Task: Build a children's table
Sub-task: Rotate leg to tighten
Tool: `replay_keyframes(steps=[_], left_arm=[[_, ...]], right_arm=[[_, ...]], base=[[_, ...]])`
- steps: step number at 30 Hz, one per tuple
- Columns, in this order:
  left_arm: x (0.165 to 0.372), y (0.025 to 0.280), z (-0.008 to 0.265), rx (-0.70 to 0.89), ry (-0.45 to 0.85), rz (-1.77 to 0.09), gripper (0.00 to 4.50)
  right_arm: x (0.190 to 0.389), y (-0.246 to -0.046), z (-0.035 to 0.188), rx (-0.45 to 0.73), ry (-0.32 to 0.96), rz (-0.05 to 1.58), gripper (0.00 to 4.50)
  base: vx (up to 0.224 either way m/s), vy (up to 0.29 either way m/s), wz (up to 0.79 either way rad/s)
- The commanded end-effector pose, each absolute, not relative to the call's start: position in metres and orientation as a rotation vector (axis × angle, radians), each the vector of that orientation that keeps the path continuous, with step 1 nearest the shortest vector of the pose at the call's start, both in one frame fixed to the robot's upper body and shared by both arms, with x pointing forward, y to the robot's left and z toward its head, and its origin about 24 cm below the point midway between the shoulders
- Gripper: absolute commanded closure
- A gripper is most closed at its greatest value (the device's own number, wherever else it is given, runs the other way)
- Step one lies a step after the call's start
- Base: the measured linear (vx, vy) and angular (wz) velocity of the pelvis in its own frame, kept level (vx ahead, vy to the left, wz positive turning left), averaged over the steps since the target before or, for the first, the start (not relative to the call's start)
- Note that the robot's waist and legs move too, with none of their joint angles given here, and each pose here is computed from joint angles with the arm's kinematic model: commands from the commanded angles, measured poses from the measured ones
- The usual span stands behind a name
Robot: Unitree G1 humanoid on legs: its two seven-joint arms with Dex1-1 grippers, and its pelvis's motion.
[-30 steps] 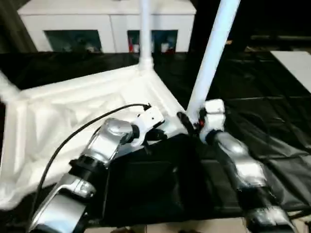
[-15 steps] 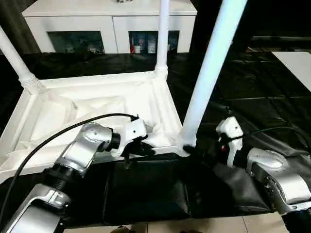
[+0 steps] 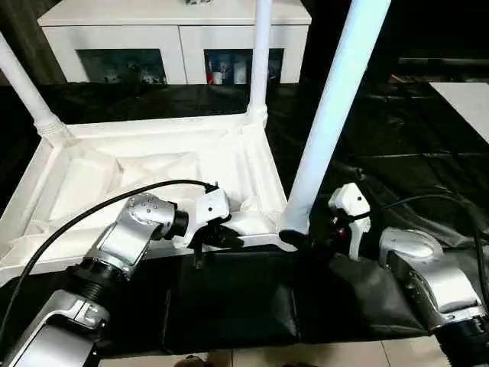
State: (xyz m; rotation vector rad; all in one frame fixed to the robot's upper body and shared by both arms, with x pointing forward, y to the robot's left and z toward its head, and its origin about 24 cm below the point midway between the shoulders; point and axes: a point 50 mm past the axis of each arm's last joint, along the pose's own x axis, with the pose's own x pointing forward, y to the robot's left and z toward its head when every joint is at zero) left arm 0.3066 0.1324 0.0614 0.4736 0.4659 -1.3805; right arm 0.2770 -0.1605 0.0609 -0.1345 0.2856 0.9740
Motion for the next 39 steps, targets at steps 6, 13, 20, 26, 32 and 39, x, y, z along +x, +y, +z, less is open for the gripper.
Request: replay_keyframes(steps=[6, 13, 20, 26, 32, 39], left_arm=[[0.303, 0.125, 0.069, 0.501, 0.42, -1.446, 4.5], [0.303, 0.127, 0.069, 0.502, 0.429, -1.444, 4.5], [0.302, 0.128, 0.068, 0.504, 0.438, -1.448, 4.5], [0.302, 0.129, 0.067, 0.494, 0.444, -1.444, 4.5], [0.311, 0.123, 0.062, 0.415, 0.455, -1.341, 4.5], [0.331, 0.102, 0.056, 0.371, 0.46, -1.123, 4.5]], right_arm=[[0.279, -0.158, 0.062, -0.128, 0.273, 1.021, 0.52], [0.28, -0.157, 0.061, -0.122, 0.27, 1.042, 1.07], [0.278, -0.158, 0.058, -0.115, 0.285, 1.059, 1.71], [0.279, -0.157, 0.053, -0.108, 0.299, 1.021, 1.83], [0.291, -0.157, 0.031, -0.085, 0.373, 0.807, 1.84], [0.314, -0.139, 0.015, 0.027, 0.4, 0.417, 1.85]], base=[[0.0, 0.0, 0.0], [0.0, 0.0, 0.0], [0.0, 0.0, 0.0], [0.0, 0.0, 0.0], [0.0, 0.0, 0.0], [0.0, 0.0, 0.0]])
